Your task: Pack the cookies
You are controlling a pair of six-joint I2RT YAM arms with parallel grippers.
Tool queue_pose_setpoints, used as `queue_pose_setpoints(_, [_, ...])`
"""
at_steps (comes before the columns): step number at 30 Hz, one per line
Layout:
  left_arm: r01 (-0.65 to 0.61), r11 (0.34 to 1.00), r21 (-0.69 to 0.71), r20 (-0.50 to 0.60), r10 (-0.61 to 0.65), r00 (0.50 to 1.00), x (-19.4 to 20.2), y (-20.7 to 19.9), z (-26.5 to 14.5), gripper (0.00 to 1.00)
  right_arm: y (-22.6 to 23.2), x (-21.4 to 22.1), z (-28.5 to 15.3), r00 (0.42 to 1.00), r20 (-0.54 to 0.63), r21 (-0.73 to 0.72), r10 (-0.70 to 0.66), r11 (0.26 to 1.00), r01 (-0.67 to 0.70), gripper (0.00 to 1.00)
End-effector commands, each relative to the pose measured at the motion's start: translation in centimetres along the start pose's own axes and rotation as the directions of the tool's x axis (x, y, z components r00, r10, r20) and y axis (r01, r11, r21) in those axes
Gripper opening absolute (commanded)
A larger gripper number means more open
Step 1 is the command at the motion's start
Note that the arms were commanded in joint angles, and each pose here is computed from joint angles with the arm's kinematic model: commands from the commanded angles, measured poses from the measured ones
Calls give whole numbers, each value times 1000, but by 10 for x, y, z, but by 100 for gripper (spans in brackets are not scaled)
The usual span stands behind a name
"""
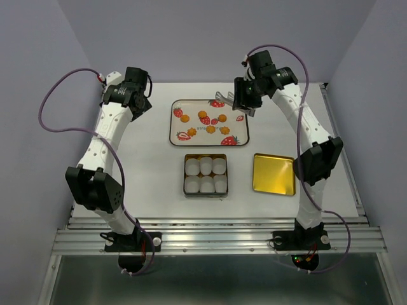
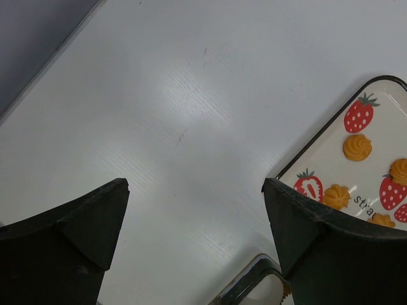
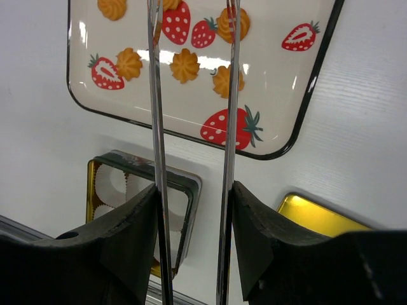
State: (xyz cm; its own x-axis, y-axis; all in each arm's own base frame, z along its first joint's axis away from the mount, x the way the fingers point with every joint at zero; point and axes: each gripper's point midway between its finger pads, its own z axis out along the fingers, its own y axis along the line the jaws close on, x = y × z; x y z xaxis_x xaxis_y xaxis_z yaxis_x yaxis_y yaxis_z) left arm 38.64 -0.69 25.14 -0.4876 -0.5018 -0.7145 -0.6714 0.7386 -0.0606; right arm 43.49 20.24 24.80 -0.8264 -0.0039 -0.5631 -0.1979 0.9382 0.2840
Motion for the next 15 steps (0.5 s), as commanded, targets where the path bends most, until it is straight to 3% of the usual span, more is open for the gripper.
queue_pose_setpoints(1, [16,1000,2,41,-16,999,-7,14,-17,99,10,0,10,1000,-12,25,-13,1000,13,52])
queue_pose_setpoints(15, [3,1000,9,21,-3,1000,5,16,-11,99,0,12,49,996,-55,161,-67,984,75,52])
